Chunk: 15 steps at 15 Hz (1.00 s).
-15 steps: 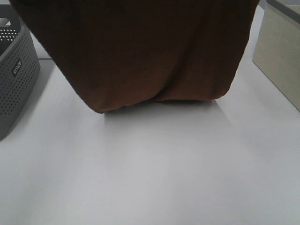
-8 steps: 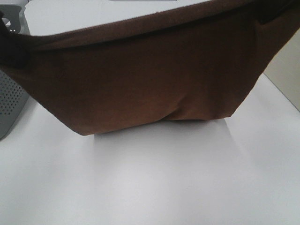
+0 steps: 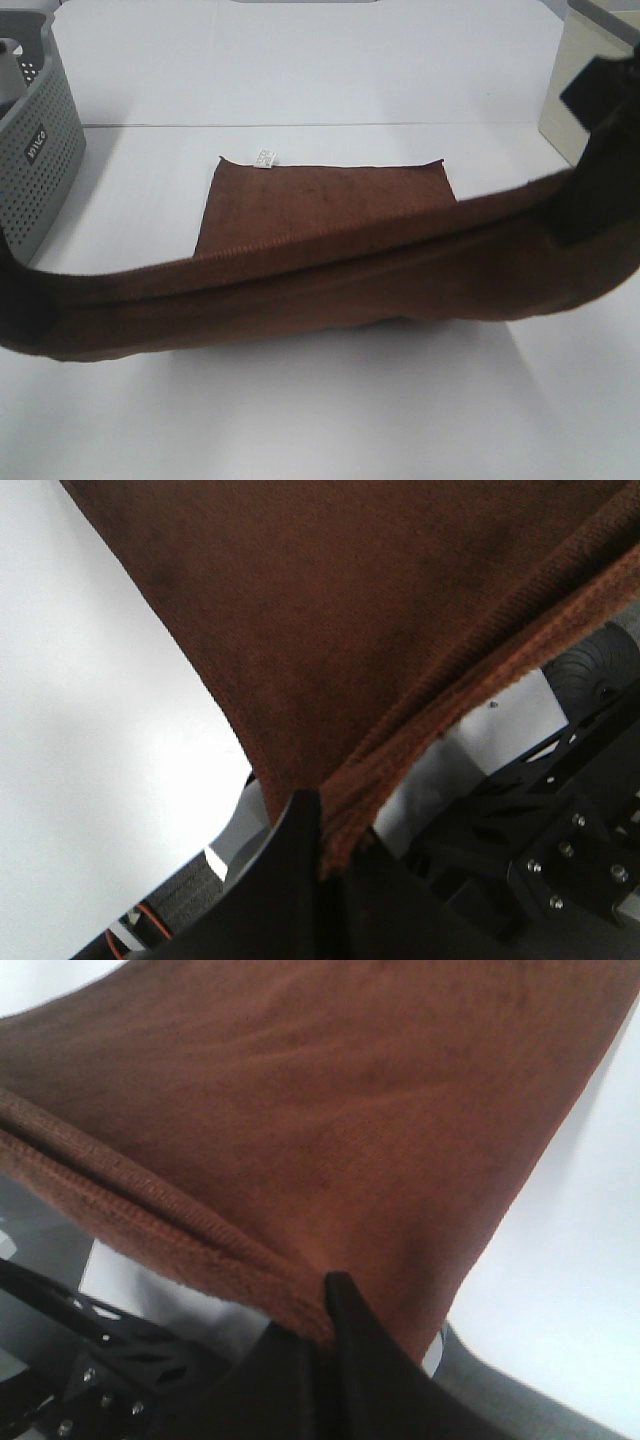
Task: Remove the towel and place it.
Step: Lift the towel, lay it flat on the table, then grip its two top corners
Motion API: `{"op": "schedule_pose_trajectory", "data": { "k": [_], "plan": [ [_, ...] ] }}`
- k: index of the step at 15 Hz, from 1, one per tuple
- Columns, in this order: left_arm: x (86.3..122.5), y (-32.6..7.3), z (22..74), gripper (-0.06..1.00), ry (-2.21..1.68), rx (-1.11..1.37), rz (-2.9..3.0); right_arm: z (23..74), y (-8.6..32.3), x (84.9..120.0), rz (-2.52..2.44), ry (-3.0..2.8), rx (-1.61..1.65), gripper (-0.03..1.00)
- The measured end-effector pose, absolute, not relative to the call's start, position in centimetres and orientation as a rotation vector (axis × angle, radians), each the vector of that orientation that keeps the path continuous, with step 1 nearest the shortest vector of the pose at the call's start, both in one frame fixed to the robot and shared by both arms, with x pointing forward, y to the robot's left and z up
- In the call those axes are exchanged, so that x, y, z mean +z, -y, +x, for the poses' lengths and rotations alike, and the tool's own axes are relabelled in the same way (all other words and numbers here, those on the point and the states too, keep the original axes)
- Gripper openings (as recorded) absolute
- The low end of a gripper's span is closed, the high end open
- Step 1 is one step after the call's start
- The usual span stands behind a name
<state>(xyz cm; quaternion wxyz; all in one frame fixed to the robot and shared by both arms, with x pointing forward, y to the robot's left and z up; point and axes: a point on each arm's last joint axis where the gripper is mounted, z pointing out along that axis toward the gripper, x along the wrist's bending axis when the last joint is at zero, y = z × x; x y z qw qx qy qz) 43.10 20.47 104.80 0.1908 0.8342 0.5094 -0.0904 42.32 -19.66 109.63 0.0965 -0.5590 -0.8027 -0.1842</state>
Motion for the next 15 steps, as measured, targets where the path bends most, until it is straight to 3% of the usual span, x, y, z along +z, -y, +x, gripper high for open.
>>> {"op": "schedule_pose_trajectory", "data": {
  "k": [2, 7, 15],
  "plan": [
    [102.2, -19.3, 41.8, 0.00, -1.391, -0.362, 2.479, 40.8, 19.9, 105.7, -1.653, 2.272, -0.392, 0.01],
    [99.8, -16.6, 40.6, 0.00, -1.295, -0.428, 2.681, 38.6, 20.8, 101.1, -1.651, 2.182, -0.220, 0.01],
    [96.9, -13.9, 39.6, 0.00, -1.257, -0.545, 2.856, 37.2, 21.2, 97.5, -1.582, 2.158, -0.123, 0.01]
  ]
}}
